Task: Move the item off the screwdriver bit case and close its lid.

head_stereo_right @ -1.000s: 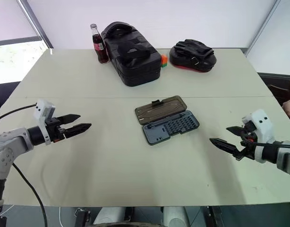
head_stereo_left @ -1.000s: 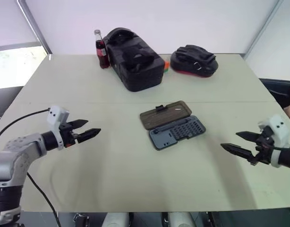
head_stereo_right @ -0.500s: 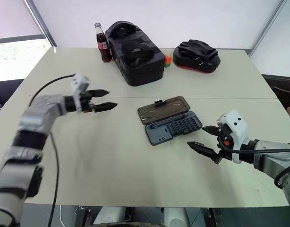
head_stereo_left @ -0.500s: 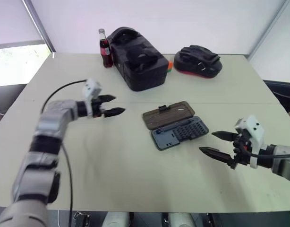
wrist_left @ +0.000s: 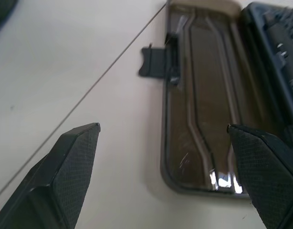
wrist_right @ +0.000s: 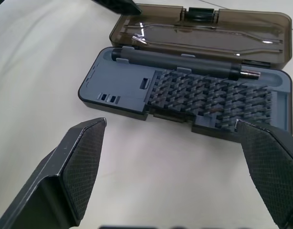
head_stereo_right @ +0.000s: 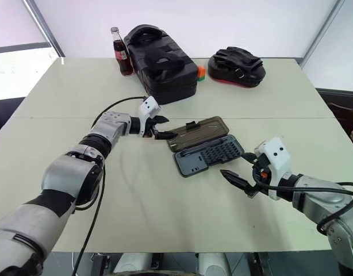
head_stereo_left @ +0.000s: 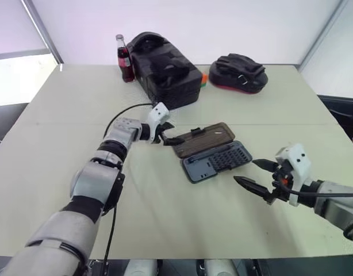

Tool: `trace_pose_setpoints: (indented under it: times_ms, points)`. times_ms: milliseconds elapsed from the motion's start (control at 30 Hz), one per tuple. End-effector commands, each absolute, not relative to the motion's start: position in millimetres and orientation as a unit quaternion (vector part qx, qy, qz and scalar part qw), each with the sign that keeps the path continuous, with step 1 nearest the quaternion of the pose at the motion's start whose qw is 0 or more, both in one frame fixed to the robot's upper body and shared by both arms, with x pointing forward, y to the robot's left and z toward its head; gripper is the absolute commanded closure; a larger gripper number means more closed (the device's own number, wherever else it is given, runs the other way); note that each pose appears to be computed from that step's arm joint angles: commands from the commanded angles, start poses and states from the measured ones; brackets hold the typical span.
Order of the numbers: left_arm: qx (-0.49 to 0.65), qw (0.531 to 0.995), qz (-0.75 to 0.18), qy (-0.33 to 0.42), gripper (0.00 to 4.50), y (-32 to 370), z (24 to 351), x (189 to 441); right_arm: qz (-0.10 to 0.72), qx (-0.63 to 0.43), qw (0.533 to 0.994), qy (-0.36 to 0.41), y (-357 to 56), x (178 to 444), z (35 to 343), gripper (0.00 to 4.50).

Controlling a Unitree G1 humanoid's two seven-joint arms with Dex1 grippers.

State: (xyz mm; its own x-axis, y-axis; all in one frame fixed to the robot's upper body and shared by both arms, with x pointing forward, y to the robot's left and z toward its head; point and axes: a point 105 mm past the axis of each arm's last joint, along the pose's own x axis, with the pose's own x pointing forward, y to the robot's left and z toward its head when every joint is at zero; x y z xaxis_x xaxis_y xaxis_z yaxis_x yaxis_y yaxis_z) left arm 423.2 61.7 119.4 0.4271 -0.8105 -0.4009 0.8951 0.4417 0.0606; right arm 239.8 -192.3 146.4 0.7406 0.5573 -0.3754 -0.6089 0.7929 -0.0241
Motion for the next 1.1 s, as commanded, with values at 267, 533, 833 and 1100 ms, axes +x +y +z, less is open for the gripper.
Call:
trace_pose_setpoints:
  times_ms: [267,533,833,1100]
  points:
    - [0.129,0.846,-0.491,0.162,0.04,55,121,428,0.296,-0.072,0.940,0.152,-189,237,152,0.00]
    - [0.125,0.843,-0.478,0.214,0.55,59,103,424,0.288,-0.065,0.944,0.150,-186,235,151,0.00]
    - [0.153,0.829,-0.486,0.228,4.48,59,91,419,0.270,-0.064,0.948,0.153,-190,231,149,0.00]
    - [0.207,0.811,-0.501,0.218,4.48,57,84,416,0.265,-0.067,0.950,0.150,-193,236,151,0.00]
